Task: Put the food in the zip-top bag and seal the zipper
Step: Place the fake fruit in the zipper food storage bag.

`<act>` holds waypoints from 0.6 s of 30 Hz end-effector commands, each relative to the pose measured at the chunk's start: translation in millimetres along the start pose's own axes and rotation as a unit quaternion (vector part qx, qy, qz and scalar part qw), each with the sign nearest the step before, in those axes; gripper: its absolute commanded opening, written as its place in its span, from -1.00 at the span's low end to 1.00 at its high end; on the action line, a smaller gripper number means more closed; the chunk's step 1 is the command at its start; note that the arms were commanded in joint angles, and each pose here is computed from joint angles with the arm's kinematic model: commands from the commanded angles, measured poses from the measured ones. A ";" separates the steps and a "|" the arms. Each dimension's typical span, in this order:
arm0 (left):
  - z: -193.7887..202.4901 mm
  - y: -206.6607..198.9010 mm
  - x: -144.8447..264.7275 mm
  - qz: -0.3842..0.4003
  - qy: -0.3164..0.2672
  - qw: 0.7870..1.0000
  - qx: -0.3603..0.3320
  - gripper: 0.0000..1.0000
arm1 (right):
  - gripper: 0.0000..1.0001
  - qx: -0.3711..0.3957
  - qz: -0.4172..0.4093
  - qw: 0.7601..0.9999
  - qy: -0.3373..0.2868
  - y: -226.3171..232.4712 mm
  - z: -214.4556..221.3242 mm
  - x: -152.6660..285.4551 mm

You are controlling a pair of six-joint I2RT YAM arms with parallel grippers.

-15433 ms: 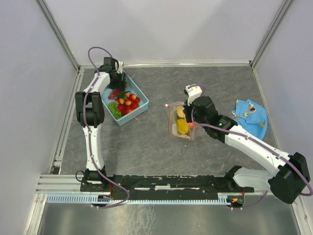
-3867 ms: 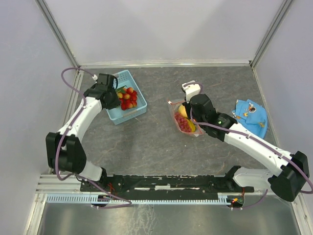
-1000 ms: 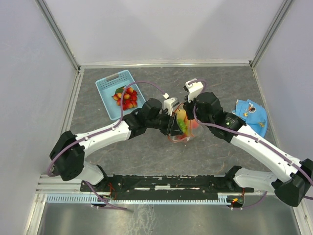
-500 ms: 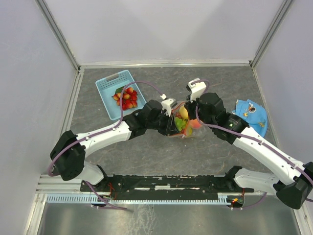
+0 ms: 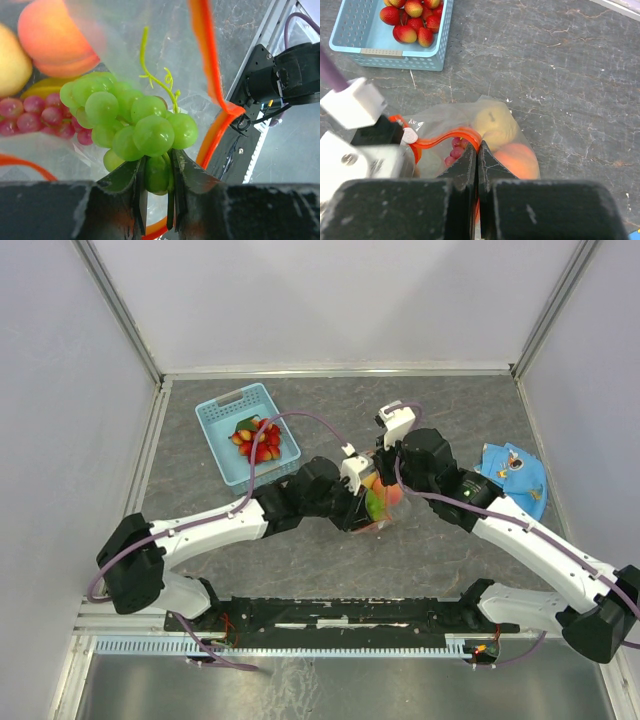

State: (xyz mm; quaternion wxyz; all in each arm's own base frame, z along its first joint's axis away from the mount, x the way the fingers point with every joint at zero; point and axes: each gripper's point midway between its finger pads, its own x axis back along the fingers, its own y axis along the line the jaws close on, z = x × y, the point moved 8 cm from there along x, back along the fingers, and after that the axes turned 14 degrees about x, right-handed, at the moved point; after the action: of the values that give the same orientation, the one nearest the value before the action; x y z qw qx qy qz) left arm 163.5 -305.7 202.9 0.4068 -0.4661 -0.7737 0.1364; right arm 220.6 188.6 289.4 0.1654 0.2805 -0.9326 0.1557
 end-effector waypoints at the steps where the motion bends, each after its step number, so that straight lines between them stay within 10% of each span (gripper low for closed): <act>1: -34.5 -25.4 16.4 0.025 -0.095 0.991 -0.090 -0.79 | -0.96 -0.021 -0.006 0.998 -0.057 -2.3 -27.0 5.6; 18: -25.2 -7.7 -11.0 0.020 -0.050 0.986 -0.158 -0.53 | -0.95 -0.012 -0.081 0.993 -0.082 8.6 -42.4 14.9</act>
State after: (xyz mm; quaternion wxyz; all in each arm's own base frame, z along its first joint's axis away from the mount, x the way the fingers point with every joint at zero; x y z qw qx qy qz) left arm 171.2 -305.6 212.7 0.3250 -0.4930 -0.8045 0.0645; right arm 211.0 197.9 299.6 0.1592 0.3448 -0.9153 0.1345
